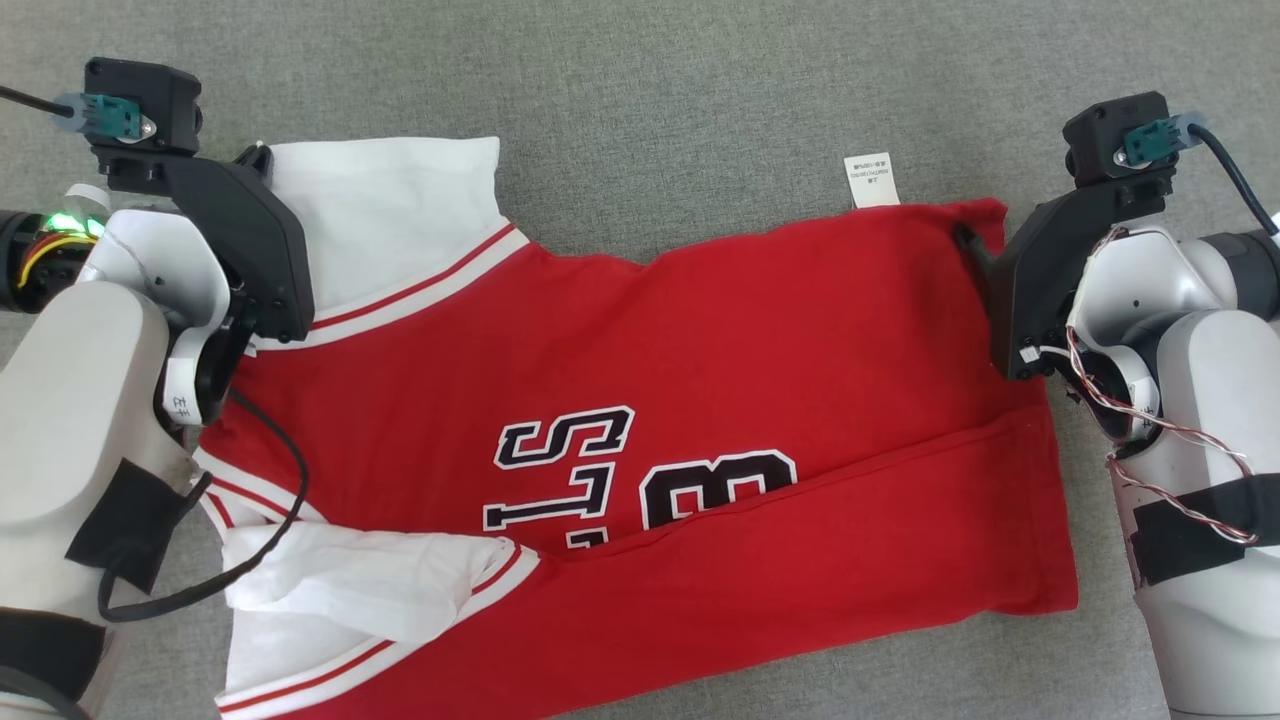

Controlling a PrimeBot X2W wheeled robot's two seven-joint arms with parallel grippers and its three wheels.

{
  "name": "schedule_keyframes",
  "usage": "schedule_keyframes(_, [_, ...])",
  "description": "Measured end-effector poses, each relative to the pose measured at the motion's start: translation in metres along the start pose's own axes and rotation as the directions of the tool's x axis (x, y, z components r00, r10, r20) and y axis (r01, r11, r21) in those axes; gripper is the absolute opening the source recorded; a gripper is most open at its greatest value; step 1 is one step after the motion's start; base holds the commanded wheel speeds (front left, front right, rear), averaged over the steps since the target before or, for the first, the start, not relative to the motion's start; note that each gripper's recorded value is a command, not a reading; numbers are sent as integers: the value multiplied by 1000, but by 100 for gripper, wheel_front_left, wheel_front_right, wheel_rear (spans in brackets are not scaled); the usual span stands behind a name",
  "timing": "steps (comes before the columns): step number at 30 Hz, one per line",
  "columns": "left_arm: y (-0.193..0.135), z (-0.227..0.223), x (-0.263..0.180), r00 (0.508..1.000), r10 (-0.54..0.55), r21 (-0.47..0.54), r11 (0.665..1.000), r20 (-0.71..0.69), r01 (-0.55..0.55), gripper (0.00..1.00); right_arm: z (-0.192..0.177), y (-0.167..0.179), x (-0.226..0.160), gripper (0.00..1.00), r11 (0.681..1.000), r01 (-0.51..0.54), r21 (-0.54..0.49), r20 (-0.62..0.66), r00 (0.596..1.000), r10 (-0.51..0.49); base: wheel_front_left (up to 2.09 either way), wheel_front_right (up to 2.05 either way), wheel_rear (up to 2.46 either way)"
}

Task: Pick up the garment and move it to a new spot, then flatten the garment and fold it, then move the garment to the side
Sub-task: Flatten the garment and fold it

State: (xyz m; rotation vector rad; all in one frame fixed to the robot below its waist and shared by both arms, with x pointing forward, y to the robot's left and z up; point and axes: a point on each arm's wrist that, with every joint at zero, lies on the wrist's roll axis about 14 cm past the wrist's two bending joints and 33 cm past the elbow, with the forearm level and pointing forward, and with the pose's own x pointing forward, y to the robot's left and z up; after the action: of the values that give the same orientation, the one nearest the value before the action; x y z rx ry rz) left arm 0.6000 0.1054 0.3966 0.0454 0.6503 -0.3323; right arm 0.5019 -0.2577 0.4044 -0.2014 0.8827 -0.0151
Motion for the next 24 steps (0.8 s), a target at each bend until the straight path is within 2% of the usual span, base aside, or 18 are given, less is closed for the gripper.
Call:
schedule_keyframes(3, [1, 0, 0, 1000, -1, -1, 1000, -1, 1, 0, 6, 2, 1, 99, 1000, -6, -16, 30, 1000, 6, 0, 0, 0])
schedule_keyframes(4, [1, 0, 0, 1000, -1, -1, 1000, -3, 1, 0, 8, 3, 2, 81, 1000, -9, -19, 35, 999, 9, 0, 0, 0])
schedule_keyframes(5, [1, -1, 1, 1000, -1, 0, 1000, -4, 1, 0, 8, 6, 4, 81, 999, -13, -33, 29, 999, 14, 0, 0, 0])
schedule_keyframes(6, [1, -1, 1, 1000, -1, 0, 1000, -6, 1, 0, 7, 7, 5, 56, 999, -16, -46, 20, 1000, 17, 0, 0, 0])
schedule_keyframes(8, [0, -1, 1, 1000, -3, -1, 1000, -8, 3, 0, 5, 10, 8, 40, 998, -23, -62, 5, 1000, 24, 0, 0, 0])
schedule_keyframes(9, [0, -1, 0, 1000, -5, -2, 1000, -7, 5, 0, 6, 11, 10, 28, 997, -27, -68, 2, 1000, 27, 0, 0, 0])
schedule_keyframes(10, [-2, 0, 0, 1000, -10, -4, 1000, 3, 10, 0, 7, 11, 11, 0, 997, -28, -69, 4, 1000, 28, 0, 0, 0])
schedule_keyframes(16, [-7, 20, -9, 993, -46, -57, 997, 107, 53, 0, 13, 12, 12, 0, 996, -29, -79, 46, 998, 32, 0, 0, 0])
schedule_keyframes(18, [-10, 28, -16, 984, -71, -116, 989, 164, 90, 0, 15, 11, 10, 0, 997, -25, -79, 64, 997, 30, 0, 0, 0])
schedule_keyframes(24, [-10, 52, -49, 943, -104, -163, 973, 316, 162, 0, 23, 9, -3, 0, 999, -32, -39, 145, 989, 37, 0, 0, 0])
